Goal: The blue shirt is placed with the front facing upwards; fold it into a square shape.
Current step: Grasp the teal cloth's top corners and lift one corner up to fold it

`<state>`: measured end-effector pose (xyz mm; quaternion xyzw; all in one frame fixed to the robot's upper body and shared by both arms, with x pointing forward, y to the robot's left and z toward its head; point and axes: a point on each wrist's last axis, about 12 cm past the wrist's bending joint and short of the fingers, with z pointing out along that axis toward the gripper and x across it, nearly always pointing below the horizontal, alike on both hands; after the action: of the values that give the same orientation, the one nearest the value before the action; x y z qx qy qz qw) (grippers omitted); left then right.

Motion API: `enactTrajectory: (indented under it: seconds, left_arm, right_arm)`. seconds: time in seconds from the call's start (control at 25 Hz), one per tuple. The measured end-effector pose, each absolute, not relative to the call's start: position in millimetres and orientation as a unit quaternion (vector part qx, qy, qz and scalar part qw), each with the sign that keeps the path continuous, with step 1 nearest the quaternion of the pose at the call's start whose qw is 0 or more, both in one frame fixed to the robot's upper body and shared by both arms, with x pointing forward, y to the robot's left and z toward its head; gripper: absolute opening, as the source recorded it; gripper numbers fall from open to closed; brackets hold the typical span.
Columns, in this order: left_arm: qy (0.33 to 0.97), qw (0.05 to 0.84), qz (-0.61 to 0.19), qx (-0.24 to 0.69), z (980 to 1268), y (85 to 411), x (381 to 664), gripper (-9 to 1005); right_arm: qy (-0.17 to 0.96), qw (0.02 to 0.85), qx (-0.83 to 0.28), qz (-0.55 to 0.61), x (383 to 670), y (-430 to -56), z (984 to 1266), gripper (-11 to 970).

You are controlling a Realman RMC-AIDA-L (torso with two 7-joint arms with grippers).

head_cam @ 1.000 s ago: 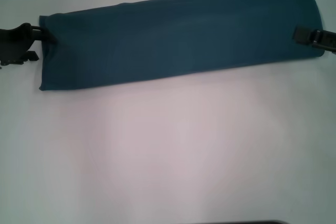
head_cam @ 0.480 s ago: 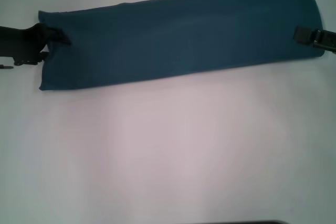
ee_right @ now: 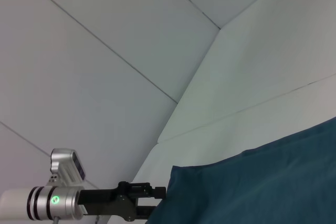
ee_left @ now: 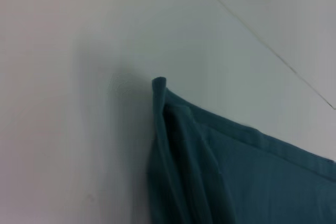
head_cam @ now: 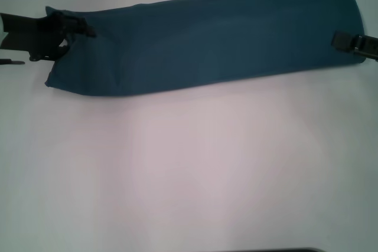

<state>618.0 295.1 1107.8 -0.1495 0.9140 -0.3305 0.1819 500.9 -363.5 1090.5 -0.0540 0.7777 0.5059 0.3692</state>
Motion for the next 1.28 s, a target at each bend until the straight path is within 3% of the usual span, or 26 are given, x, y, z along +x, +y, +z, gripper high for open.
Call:
enactTrajectory:
  seconds: [0.64, 1.28]
  left_arm:
    - [0.938, 0.151, -0.303, -0.071, 1126, 280, 631, 675]
    - [0.944, 0.138, -0.293, -0.063, 1126, 281, 627, 51]
  right_arm:
    - [0.779, 0.370, -0.050, 0.503, 499, -365, 1089, 944]
    - [0.779, 0.366, -0.050, 0.507, 498, -365, 1089, 944]
